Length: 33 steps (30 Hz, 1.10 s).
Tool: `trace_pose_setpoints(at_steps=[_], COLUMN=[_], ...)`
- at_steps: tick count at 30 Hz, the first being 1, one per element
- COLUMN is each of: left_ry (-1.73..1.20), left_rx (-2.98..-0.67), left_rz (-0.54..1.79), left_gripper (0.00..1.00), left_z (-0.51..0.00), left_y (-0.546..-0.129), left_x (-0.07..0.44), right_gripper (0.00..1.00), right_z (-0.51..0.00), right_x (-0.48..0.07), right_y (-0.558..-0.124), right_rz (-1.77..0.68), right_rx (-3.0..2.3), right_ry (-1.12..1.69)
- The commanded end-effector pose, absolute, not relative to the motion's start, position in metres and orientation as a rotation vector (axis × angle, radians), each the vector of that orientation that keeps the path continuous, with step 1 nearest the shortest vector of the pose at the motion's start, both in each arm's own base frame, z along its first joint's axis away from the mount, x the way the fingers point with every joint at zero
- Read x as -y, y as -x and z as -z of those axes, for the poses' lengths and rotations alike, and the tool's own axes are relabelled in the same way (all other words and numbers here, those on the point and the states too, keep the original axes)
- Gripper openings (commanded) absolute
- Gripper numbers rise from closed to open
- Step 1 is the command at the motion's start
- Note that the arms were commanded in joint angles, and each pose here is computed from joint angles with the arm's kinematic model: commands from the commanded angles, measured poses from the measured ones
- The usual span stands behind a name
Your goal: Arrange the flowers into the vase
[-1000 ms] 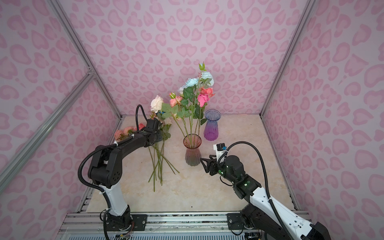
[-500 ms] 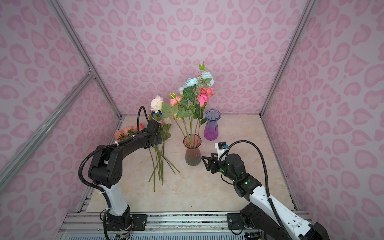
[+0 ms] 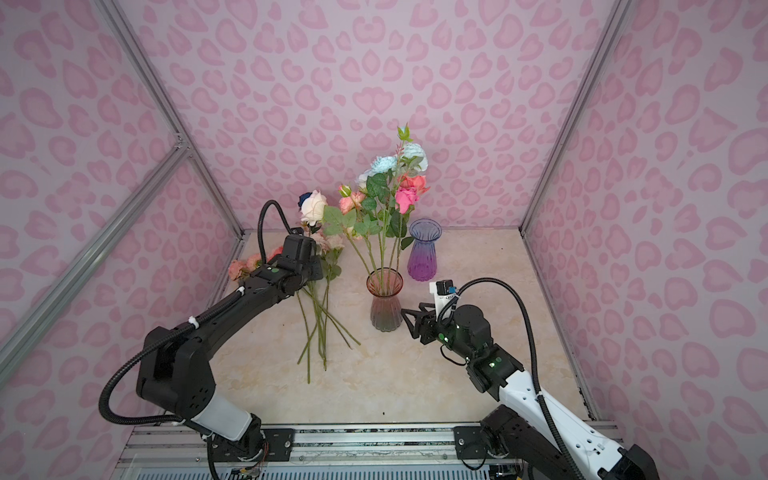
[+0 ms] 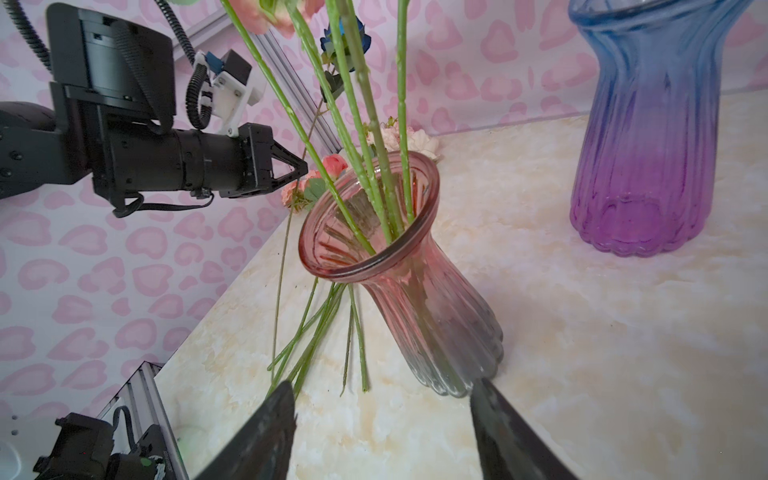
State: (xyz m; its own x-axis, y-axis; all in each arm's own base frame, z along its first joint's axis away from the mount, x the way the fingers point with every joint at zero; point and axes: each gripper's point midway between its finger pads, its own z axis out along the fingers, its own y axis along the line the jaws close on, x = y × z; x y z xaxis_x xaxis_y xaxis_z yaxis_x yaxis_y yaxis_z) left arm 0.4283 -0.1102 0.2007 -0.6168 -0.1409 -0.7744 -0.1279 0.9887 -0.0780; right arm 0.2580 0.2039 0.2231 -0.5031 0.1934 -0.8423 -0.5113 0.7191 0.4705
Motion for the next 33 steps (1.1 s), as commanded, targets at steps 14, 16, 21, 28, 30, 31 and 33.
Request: trace_pose_setpoints(at_steps=[14,16,21,28,30,31,33], left_ry=[0.127,0.076,-0.078,-0.216,-0.268,-0.291,-0.339], left_rx=[-1.666,-1.570,-1.353,-1.122,-1.057,-1.033,-0.979], left_rz=[0.393,0.453,0.553,0.652,0.661,0.666,0.666], left_gripper=[0.03,0.03,0.03,0.03,0.03,0.03,0.03], left_z=[-0.368,-0.390,-0.444,-0.515,-0.534,-0.541,-0.555], left_y=[-0.329,-0.314,-0.281,-0.258,-0.255,-0.255,-0.254], left_x=[0.097,0.103,0.122,0.165,0.186,0.196,0.219], right_gripper=[0.68,0.68,0.68,0.67,0.67,0.68,0.67], right_z=[-0.247,-0.245,-0.252,-0.262,-0.263,-0.265,-0.265], right_x=[-0.195,-0.196,-0.198,-0.199,-0.199,-0.198,-0.197], right_y=[-0.254,-0.255,-0.255,-0.256,-0.256,-0.256,-0.255], right_rz=[-0.869,-0.876,-0.886,-0.874,-0.869,-0.867,-0.862], right_rx=[-1.869,-1.873,-1.857,-1.839,-1.838,-1.836,-1.834], right_ry=[0.217,0.211,0.215,0.238,0.242,0.242,0.242])
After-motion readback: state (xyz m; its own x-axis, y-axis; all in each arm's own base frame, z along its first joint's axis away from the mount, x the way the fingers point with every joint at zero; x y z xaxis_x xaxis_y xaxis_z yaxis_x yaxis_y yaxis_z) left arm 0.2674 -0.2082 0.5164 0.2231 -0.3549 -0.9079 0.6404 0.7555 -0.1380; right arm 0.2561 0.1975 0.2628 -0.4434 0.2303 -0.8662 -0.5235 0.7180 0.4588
